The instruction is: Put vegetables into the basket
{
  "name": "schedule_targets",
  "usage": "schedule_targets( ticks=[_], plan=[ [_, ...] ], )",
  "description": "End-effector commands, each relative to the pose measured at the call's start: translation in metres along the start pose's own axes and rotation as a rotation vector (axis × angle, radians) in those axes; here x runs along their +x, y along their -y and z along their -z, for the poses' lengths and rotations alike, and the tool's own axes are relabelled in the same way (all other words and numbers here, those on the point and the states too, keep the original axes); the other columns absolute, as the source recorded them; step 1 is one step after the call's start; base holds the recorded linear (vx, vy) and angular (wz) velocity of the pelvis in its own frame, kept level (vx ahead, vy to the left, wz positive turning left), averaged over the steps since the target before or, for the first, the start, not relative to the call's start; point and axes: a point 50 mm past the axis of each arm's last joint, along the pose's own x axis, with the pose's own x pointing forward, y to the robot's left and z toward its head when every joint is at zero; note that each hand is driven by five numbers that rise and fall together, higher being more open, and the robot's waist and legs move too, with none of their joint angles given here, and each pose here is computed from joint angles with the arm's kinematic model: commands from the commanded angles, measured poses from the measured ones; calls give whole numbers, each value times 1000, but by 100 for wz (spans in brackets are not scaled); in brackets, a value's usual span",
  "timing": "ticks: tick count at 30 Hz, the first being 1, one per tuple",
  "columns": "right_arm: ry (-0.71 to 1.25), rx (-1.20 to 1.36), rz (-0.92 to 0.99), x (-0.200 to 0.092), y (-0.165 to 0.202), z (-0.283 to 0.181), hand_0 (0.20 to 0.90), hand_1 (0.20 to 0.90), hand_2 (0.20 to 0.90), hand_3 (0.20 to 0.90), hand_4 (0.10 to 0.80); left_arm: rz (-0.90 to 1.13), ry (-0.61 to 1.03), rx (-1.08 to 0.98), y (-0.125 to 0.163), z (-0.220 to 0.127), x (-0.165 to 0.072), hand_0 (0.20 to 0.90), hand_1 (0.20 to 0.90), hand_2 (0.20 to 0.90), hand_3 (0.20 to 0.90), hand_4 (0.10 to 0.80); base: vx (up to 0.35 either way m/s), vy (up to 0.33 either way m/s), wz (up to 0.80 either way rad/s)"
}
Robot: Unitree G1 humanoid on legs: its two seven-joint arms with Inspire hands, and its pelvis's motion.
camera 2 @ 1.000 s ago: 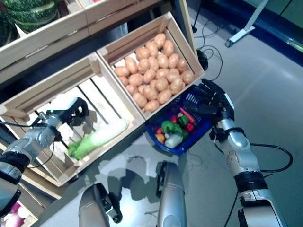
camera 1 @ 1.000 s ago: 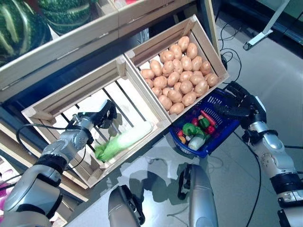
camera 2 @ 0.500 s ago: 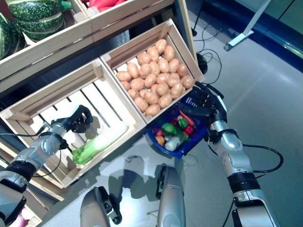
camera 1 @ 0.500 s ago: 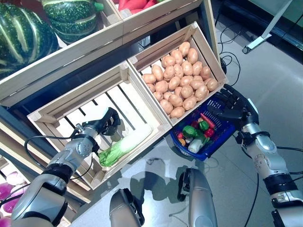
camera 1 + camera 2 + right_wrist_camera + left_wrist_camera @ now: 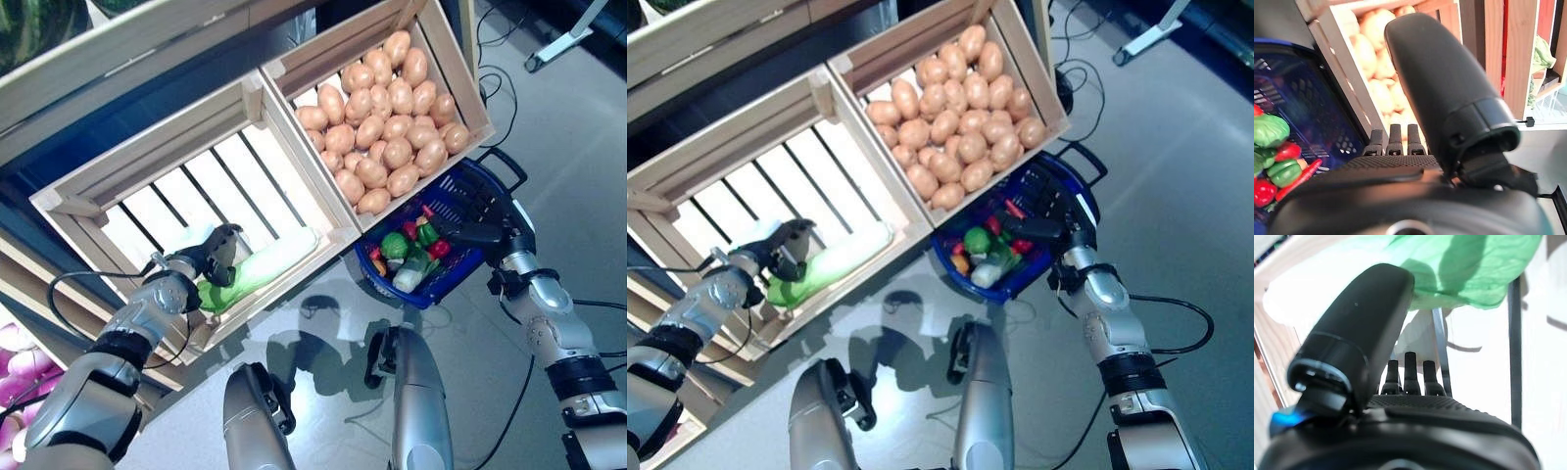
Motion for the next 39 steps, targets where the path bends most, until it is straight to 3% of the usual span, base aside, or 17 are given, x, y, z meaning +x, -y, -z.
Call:
schedule_targets(
  ticks=[1,15,18,22,25,32,39],
  plan=[
    [249,-19,-45,6,-7,-52,900,900,900,900,800,30,-9,-30,-4,-3,4,900,900,900,900,800,-95,-3,0],
    [273,16,-21,6,-3,-54,900,900,900,900,800,75,-4,-7,-10,-13,10,900,900,900,900,800,-47,-30,4],
    [265,24,-11,5,-3,-51,900,900,900,900,800,-26,23,60,-21,-15,8,900,900,900,900,800,-10,-35,5],
    [254,56,7,1,-3,-40,900,900,900,900,800,-393,11,144,-51,-7,-1,900,900,900,900,800,29,-59,2],
    [247,64,9,-7,-9,-26,900,900,900,900,800,-512,22,158,-54,-2,-9,900,900,900,900,800,55,-84,5],
    [242,67,60,-18,-6,-17,900,900,900,900,800,-582,70,287,-38,3,-34,900,900,900,900,800,21,-58,14],
    [225,87,70,-19,-10,-12,900,900,900,900,800,-502,63,238,-32,5,-38,900,900,900,900,800,3,-4,11]
  ],
)
